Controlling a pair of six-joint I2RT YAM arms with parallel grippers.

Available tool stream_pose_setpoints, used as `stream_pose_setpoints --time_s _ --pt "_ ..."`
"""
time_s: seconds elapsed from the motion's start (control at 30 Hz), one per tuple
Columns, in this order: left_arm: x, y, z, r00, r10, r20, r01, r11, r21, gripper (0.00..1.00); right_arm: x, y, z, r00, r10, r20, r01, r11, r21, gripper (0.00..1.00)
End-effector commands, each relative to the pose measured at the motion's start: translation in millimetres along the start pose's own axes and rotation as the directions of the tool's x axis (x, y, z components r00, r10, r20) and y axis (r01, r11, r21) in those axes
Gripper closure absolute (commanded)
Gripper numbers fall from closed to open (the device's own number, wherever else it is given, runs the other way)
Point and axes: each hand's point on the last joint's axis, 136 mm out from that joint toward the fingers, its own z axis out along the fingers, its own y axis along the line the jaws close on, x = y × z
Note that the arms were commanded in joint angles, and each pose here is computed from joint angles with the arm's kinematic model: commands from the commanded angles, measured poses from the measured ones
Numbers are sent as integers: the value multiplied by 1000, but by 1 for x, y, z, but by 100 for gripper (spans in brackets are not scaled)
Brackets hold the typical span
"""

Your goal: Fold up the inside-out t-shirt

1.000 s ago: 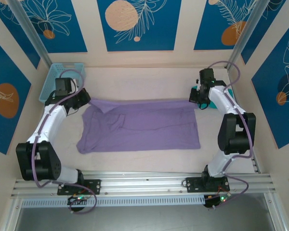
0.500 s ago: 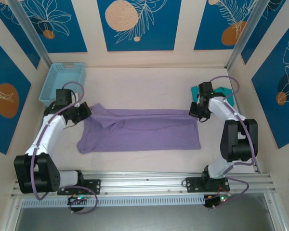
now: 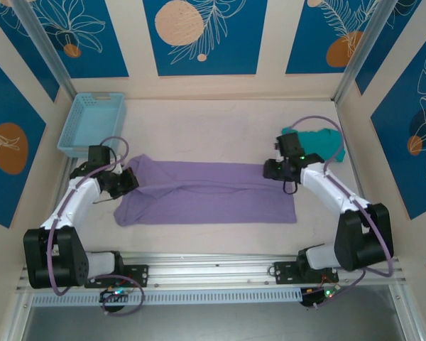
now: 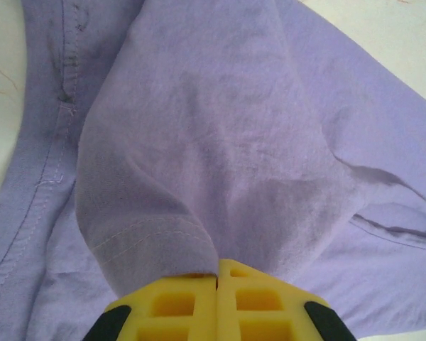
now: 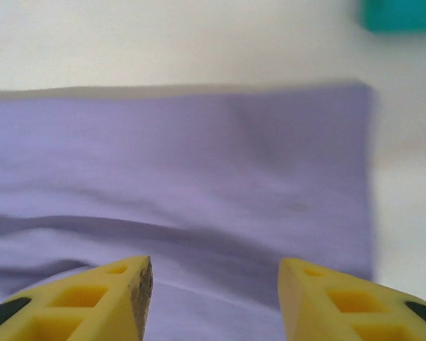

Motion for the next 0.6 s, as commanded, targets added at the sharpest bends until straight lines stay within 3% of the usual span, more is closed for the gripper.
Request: stream_pose_setpoints --time_s 0.0,0.17,0.3,0.43,0.57 --pt "7 -3 -2 999 13 -32 -12 999 32 100 0 91 0 963 -231 136 255 946 -200 44" --pt "2 -11 -6 1000 16 -22 -14 998 64 100 28 227 -1 831 -438 343 545 768 -336 31" --pt "2 -14 -4 1000 13 -27 -11 997 82 100 43 308 6 710 -509 487 686 656 -314 22" --pt "3 -13 -1 999 15 -33 -12 996 84 100 55 358 26 598 -569 564 771 600 -213 16" --pt "3 -14 -1 999 15 -33 -12 996 87 100 51 375 44 534 -590 606 784 613 -95 14"
